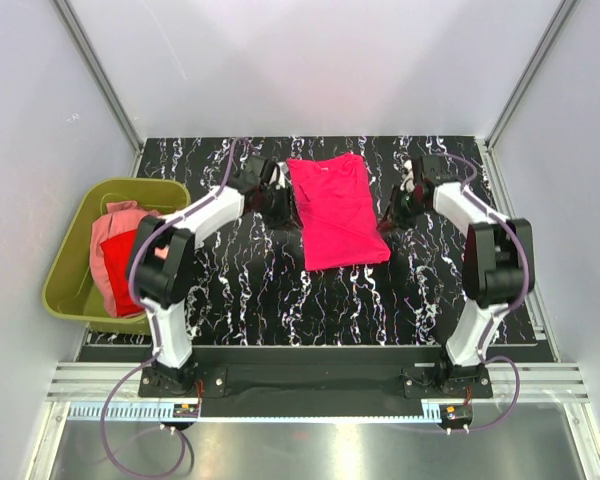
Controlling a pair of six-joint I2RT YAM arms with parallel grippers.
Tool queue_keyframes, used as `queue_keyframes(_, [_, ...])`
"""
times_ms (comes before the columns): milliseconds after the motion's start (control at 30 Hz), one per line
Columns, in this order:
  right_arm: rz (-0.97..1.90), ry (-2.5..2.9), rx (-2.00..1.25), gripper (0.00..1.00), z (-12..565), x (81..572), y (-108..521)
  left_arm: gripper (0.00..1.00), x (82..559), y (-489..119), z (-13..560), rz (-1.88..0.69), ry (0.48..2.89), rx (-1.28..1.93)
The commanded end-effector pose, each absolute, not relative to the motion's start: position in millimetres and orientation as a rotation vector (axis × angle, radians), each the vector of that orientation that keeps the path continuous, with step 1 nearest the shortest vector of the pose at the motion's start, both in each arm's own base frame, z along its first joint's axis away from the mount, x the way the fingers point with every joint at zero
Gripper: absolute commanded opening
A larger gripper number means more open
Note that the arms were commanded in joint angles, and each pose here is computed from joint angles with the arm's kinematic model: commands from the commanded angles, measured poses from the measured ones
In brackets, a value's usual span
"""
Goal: Fold and stack the t-shirts
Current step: Fold the tshirt
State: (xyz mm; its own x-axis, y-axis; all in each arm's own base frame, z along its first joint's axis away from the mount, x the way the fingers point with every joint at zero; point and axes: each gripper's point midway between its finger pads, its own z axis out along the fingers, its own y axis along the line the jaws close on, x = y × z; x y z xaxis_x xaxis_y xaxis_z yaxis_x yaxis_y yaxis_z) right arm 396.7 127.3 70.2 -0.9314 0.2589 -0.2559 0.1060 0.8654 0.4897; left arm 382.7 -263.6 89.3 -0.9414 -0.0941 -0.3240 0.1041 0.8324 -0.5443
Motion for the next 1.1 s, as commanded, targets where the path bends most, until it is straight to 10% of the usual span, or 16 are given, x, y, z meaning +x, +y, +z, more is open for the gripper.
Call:
queue_keyframes(0, [0.676, 2.752, 0.258, 0.17, 71, 363, 134, 0.37, 345, -291, 103, -0.949, 2.646, 0.137])
queue_keyframes(533, [0.654, 2.848, 0.213, 0.19, 14, 292, 158, 0.34, 276, -257, 15, -0.557, 2.899, -0.020])
queue_keyframes(733, [0.616, 2.753, 0.235, 0.53, 56, 286, 158, 0.48, 278, -266, 65, -0.726, 2.743, 0.036])
queue_keyframes(1067, [0.393, 2.732, 0.188, 0.65, 51, 340, 131, 0.54, 292, -287, 44, -0.889, 2.776, -0.018])
